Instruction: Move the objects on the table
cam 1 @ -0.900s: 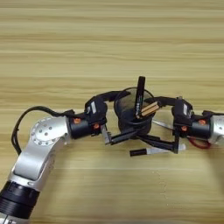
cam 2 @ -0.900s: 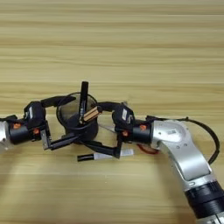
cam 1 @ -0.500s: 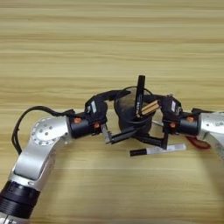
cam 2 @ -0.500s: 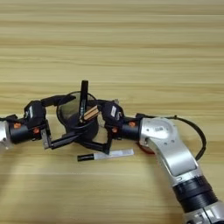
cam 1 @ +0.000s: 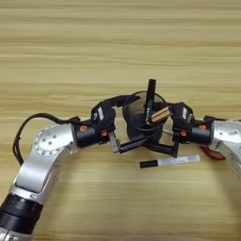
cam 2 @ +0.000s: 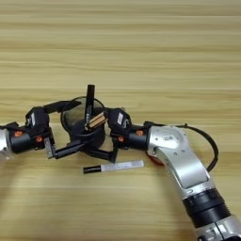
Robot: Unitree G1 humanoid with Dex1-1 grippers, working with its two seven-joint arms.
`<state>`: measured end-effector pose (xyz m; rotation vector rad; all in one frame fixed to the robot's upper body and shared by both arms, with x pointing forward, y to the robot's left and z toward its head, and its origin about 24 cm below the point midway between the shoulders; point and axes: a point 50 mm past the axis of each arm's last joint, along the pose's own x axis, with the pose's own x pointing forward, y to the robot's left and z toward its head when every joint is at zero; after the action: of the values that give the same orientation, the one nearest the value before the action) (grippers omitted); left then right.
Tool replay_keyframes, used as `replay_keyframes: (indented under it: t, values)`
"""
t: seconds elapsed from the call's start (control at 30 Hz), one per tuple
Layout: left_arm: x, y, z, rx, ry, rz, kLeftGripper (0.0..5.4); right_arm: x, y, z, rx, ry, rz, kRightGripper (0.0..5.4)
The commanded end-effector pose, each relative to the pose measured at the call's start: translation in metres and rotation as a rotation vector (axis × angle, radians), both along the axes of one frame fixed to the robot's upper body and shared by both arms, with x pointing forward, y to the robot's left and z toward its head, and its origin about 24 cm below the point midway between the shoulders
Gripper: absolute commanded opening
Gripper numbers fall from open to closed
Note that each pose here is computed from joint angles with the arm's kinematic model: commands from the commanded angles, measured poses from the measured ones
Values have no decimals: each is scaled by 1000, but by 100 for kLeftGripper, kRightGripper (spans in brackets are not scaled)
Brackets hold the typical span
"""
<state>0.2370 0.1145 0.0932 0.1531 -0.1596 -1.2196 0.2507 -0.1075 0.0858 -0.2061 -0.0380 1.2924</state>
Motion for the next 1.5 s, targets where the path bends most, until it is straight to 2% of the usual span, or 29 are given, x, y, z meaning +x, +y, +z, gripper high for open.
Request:
replay_keyframes:
  t: [0.03,0.07,0.2,0.53,0.7,1.1,1.5]
  values:
    - [-1,-4,2,-6,-24,-17,471,4,1,7,17,-22,-18,469]
    - [-1,-4,2,-5,-24,-16,499,4,1,7,18,-22,-18,469]
    - [0,-3,2,-4,-26,-12,540,5,2,7,25,-21,-21,469]
    - [0,-2,2,-7,-28,-4,540,9,0,7,55,-6,-62,469]
    - [0,-1,1,-7,-27,0,540,12,-8,7,66,-2,-102,469]
    - [5,2,0,-7,-27,44,540,19,-43,15,79,-27,-231,468]
    - [21,15,-5,-55,-23,244,540,26,-88,14,63,-33,-423,468]
